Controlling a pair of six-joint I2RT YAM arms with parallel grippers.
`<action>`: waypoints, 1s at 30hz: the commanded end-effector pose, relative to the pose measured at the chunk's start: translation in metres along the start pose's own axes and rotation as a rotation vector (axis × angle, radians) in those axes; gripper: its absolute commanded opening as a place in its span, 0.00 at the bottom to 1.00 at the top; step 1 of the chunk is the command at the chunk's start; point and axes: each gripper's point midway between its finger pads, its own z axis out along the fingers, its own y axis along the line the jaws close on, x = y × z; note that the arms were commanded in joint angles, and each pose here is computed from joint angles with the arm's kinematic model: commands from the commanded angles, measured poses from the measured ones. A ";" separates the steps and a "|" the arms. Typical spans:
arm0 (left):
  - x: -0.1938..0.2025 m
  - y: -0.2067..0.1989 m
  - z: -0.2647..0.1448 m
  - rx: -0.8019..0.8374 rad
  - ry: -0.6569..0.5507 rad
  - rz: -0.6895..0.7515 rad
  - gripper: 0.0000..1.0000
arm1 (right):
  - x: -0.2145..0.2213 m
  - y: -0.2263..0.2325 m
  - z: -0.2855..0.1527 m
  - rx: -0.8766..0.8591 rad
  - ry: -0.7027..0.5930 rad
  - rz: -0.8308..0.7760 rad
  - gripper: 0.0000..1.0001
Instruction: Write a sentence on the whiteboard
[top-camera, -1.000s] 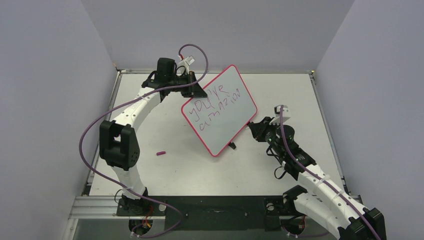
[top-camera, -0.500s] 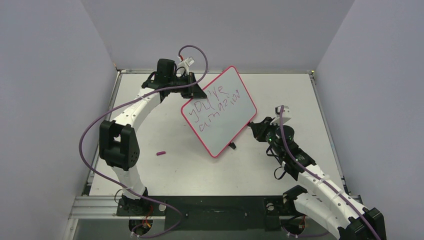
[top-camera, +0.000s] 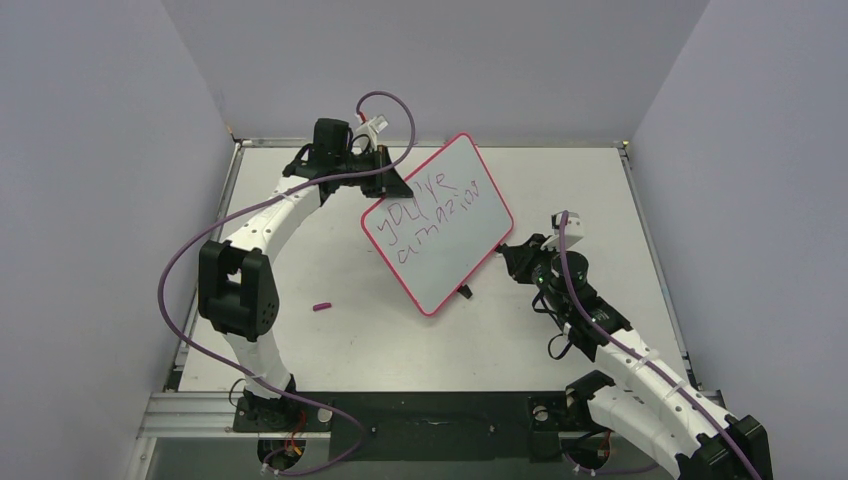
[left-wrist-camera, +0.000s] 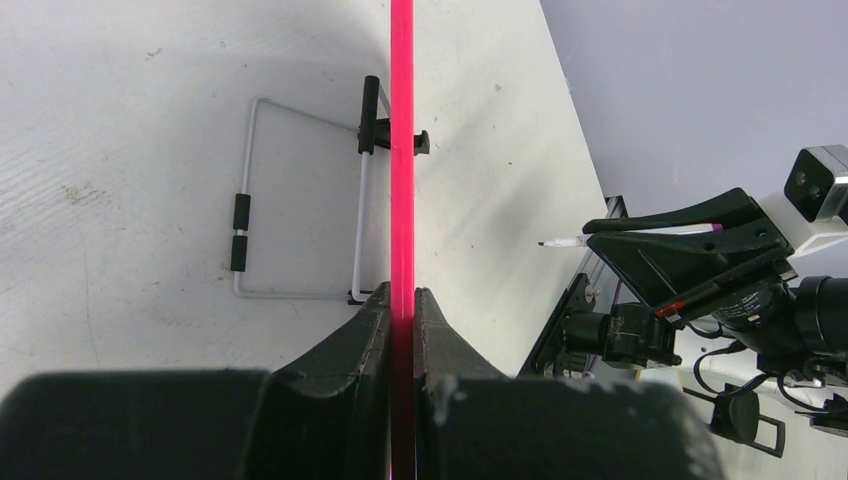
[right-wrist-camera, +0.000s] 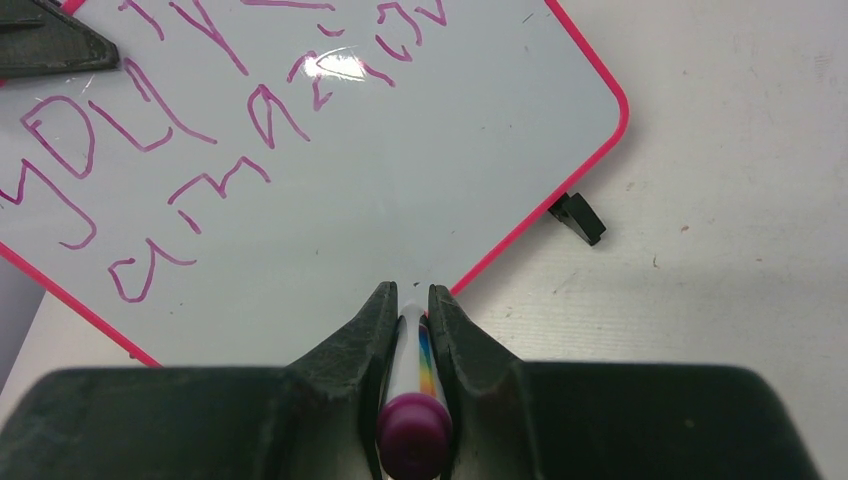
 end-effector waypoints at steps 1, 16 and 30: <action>-0.028 -0.053 -0.029 0.119 -0.099 0.123 0.00 | -0.011 0.008 0.000 -0.023 -0.044 0.015 0.00; -0.023 -0.049 -0.017 0.125 -0.097 0.103 0.00 | -0.006 0.006 0.003 -0.022 -0.041 0.017 0.00; -0.016 -0.051 -0.010 0.123 -0.082 0.110 0.00 | -0.002 0.009 0.005 -0.047 -0.024 0.010 0.00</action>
